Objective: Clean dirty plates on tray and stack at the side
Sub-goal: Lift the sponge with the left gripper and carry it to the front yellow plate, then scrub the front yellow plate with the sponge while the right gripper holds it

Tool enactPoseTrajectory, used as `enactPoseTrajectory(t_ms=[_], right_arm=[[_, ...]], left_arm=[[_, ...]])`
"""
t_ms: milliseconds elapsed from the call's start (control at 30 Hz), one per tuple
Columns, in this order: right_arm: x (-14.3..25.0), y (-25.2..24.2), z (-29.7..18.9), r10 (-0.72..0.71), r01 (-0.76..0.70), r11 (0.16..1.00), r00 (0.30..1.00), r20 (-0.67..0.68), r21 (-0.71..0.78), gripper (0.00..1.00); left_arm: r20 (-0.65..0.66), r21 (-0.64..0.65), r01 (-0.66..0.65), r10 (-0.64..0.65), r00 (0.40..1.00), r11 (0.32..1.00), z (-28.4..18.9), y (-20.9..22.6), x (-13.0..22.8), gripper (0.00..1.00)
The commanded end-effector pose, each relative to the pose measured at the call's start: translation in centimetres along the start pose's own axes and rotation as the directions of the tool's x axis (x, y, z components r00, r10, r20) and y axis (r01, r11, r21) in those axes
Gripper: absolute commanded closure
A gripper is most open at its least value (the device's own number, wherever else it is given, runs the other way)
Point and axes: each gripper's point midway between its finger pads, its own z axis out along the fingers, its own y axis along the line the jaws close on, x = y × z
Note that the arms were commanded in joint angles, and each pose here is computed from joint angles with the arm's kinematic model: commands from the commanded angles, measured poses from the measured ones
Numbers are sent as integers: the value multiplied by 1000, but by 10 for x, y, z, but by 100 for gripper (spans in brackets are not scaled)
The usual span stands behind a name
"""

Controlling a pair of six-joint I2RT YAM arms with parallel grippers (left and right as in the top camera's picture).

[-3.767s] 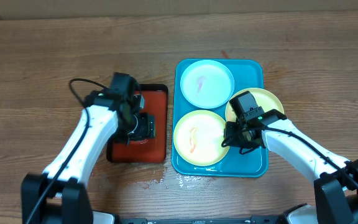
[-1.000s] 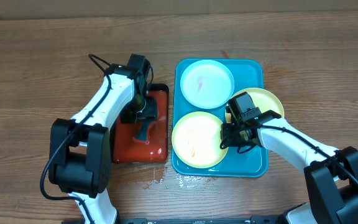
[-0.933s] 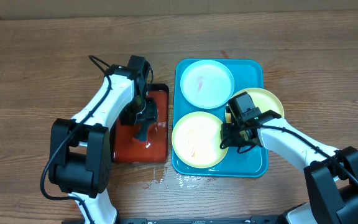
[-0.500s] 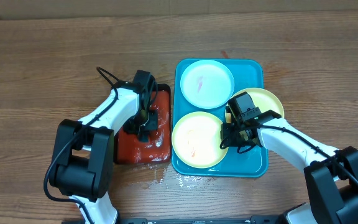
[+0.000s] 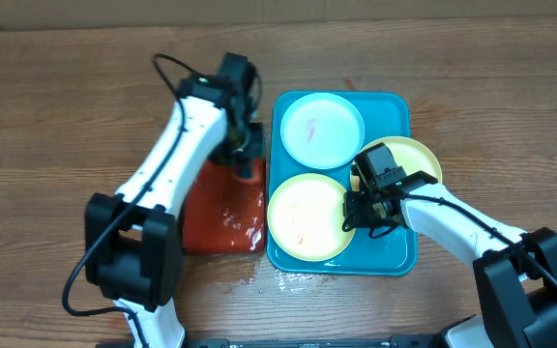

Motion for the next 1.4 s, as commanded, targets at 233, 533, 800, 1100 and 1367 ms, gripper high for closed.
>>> enactPoseTrajectory(t_ms=[233,533,800,1100,1367], right_arm=[[16,-12,15,6,-3,999,998,-62,50,92],[17,-13,15,7,-4,999,998,-66,51,92],[17,-12,15,7,-3,999,998,-65,51,92],[17,-13,15,7,-3,999,998,-65,51,92],[17,-13,15,7,-3,999,998,-66,51,93]], left_arm=[[-143,96,4,9,990,995,75,-103,64,96],[-200,-137,60,-87,976,989,109,-67,81,96],[-114,-353,58,-104,988,934,97,-5,59,96],[-212,176,-10,48,976,984,114,-107,61,96],[-405,417,43,144,903,908,129,-168,109,96]])
